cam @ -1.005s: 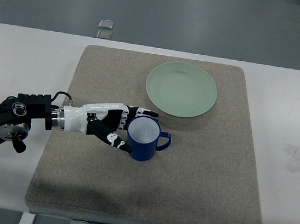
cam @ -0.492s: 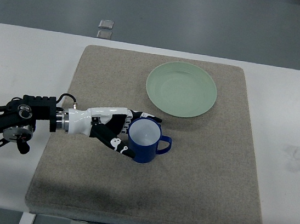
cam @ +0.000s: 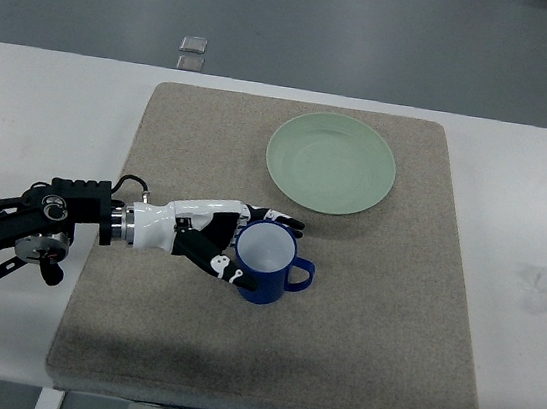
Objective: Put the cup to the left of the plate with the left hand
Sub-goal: 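Close the left hand fingers around the blue mug, then lift the blue mug and carry it past the plate's near side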
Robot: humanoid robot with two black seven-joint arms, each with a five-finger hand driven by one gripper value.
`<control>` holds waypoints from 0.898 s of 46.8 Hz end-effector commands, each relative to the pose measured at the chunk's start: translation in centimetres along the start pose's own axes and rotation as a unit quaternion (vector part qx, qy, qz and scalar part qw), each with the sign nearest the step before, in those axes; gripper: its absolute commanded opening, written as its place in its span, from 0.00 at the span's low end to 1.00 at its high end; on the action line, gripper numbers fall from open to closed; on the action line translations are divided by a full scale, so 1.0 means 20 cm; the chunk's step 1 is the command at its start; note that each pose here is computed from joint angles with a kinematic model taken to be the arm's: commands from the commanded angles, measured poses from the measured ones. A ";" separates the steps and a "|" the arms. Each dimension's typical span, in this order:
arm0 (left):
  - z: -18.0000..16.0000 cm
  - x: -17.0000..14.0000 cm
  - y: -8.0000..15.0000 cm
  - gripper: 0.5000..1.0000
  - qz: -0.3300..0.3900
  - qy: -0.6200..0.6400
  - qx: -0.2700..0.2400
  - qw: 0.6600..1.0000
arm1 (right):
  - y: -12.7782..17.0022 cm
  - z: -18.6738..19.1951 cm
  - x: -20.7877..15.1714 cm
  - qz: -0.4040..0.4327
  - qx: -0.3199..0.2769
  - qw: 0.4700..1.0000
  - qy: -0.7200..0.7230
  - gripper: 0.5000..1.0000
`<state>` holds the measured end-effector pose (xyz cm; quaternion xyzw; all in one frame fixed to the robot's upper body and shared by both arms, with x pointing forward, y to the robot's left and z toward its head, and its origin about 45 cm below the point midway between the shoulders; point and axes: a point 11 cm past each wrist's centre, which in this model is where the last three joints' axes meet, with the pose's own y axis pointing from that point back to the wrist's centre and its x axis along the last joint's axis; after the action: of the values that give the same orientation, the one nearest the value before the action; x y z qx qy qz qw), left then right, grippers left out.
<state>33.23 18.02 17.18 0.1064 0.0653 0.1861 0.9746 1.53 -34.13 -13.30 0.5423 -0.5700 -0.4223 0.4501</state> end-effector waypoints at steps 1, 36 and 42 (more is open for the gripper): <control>0.00 -0.01 -0.01 0.65 -0.002 0.001 -0.002 1.000 | 0.00 0.00 0.00 0.000 0.000 1.000 0.000 0.86; 0.09 0.04 -0.03 0.23 0.014 0.005 -0.039 0.999 | 0.00 0.00 0.00 0.000 0.000 1.000 0.000 0.86; 0.16 0.09 -0.01 0.23 0.031 0.000 -0.061 0.998 | 0.00 0.00 0.00 0.000 0.000 1.000 0.000 0.86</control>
<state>35.11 17.63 19.47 0.0578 0.0547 0.2119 0.9740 1.54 -34.13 -13.30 0.5423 -0.5701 -0.4223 0.4501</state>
